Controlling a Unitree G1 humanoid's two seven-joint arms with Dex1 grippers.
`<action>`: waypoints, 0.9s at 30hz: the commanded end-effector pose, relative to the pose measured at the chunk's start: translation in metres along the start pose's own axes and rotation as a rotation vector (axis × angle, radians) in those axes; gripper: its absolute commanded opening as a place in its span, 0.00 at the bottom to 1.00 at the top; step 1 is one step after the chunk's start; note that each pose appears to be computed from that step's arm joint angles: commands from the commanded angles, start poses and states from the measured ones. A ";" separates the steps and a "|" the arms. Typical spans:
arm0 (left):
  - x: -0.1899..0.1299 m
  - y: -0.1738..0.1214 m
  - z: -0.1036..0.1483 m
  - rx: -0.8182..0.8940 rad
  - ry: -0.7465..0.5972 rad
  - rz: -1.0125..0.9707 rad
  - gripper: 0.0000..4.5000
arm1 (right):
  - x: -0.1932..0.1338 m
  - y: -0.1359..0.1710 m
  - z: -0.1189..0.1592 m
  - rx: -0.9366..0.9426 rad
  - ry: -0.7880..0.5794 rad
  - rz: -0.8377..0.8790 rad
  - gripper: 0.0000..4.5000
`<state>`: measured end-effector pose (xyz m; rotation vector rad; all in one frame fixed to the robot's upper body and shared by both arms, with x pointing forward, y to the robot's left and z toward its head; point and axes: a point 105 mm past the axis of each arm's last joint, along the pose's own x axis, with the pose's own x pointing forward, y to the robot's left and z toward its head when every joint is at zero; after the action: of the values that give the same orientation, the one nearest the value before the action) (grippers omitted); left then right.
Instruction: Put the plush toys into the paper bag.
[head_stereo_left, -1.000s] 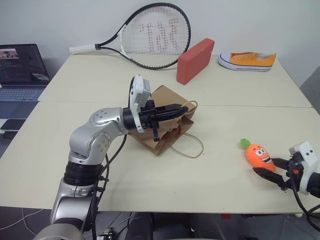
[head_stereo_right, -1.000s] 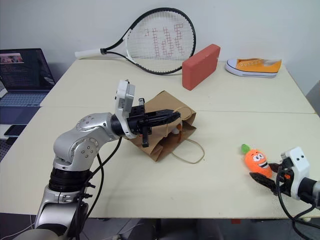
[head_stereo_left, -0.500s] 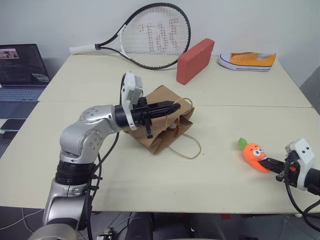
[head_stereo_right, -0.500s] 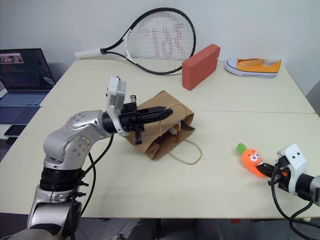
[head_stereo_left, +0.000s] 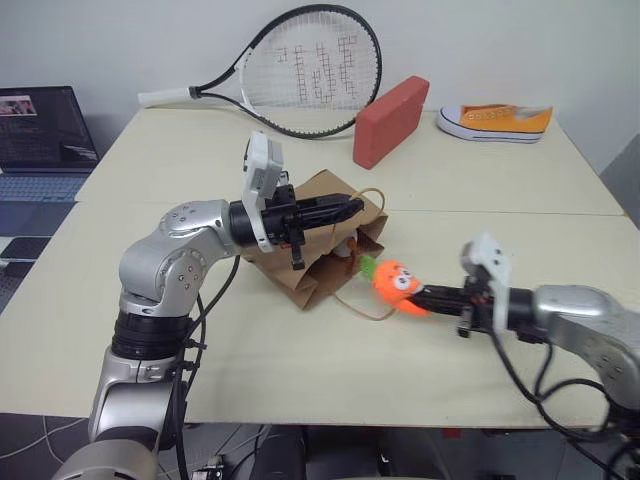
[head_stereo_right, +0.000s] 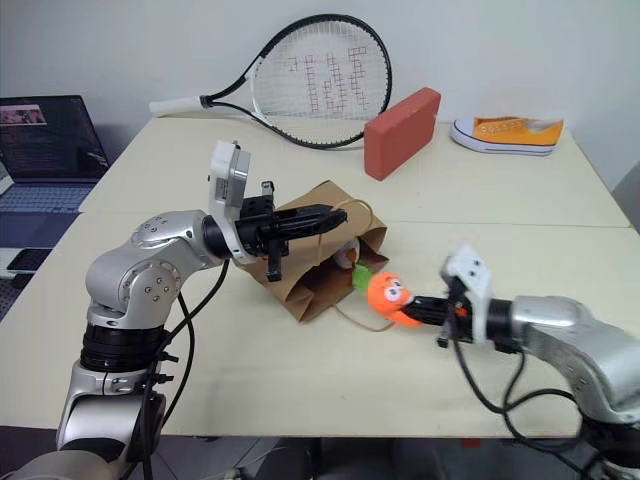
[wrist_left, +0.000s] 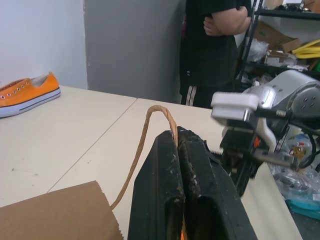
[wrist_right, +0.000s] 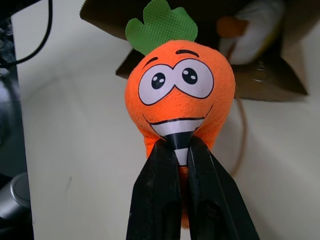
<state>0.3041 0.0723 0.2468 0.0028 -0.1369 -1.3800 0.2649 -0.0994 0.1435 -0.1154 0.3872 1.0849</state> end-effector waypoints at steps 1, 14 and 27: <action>0.004 -0.008 0.009 0.030 -0.017 -0.036 0.00 | 0.020 0.001 0.006 0.017 -0.009 0.005 0.01; 0.006 -0.020 0.008 0.006 -0.008 -0.075 0.00 | 0.080 -0.003 0.029 0.156 -0.094 -0.001 0.01; 0.009 -0.023 0.003 -0.019 -0.005 -0.084 0.00 | 0.117 -0.006 0.054 0.212 -0.164 -0.035 0.01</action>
<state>0.2890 0.0630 0.2425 -0.0248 -0.0983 -1.4397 0.3252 0.0083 0.1398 0.1609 0.4068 1.0201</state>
